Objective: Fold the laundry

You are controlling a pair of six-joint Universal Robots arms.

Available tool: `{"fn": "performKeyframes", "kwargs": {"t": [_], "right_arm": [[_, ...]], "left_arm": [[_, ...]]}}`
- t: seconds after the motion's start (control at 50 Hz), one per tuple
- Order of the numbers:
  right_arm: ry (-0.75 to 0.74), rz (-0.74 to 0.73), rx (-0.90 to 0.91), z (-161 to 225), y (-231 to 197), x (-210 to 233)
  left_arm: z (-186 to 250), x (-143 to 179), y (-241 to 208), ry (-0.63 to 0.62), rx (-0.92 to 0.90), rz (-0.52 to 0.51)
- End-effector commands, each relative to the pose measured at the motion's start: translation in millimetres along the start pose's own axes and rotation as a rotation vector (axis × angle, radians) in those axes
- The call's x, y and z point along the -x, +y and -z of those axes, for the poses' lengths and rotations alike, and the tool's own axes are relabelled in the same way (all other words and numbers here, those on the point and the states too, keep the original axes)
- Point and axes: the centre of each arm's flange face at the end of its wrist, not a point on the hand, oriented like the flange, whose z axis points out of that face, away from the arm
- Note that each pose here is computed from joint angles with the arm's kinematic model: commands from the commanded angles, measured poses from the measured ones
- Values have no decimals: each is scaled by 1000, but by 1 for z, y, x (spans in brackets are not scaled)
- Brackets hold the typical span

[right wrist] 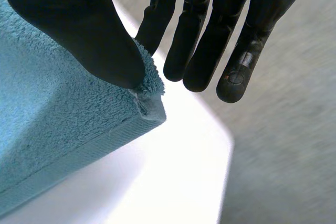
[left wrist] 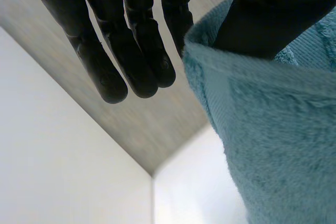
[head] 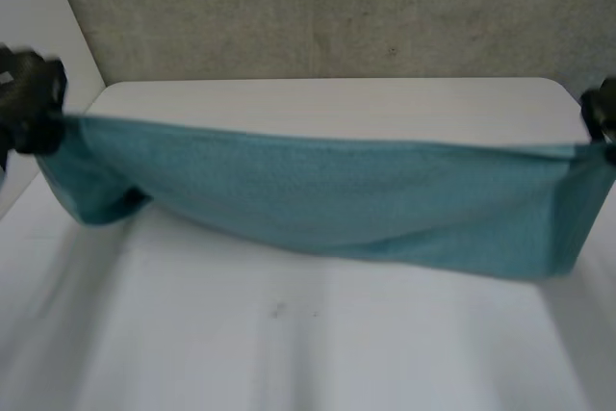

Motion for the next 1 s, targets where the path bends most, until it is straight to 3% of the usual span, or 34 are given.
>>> {"fn": "performKeyframes", "kwargs": {"t": [0.02,0.16,0.2,0.28,0.3,0.32,0.34,0.36,0.38,0.4,0.42,0.46,0.5,0.6,0.9,1.0], "right_arm": [[-175,3,217,-29,48,26],[-135,27,229,-59,45,24],[-97,48,193,-69,31,22],[133,53,-40,-89,-38,-2],[231,39,-157,-89,-67,-16],[232,38,-158,-89,-67,-17],[314,21,-280,-87,-94,-28],[314,21,-281,-87,-94,-28],[393,1,-393,-83,-115,-42],[469,-19,-515,-73,-137,-56],[470,-19,-517,-72,-137,-56],[590,-36,-717,-32,-173,-78],[611,-39,-758,-18,-178,-79],[550,-47,-694,-22,-155,-61],[248,-63,-365,-61,-41,20],[125,-94,-176,-85,19,59]], "left_arm": [[-17,-29,73,160,288,-169],[-62,-39,91,187,306,-218],[-76,-36,82,160,263,-227],[-104,-28,41,78,119,-240],[-118,-19,13,11,21,-244],[-129,-5,-17,-75,-93,-242],[-129,-5,-17,-76,-94,-242],[-138,12,-48,-181,-221,-237],[-142,26,-75,-274,-341,-218],[-142,26,-75,-275,-342,-218],[-140,37,-98,-353,-454,-193],[-134,49,-119,-428,-554,-172],[-130,59,-133,-478,-632,-154],[-128,47,-116,-429,-584,-143],[-108,-20,34,-153,-168,-62],[-95,-48,80,-33,-53,-62]]}}
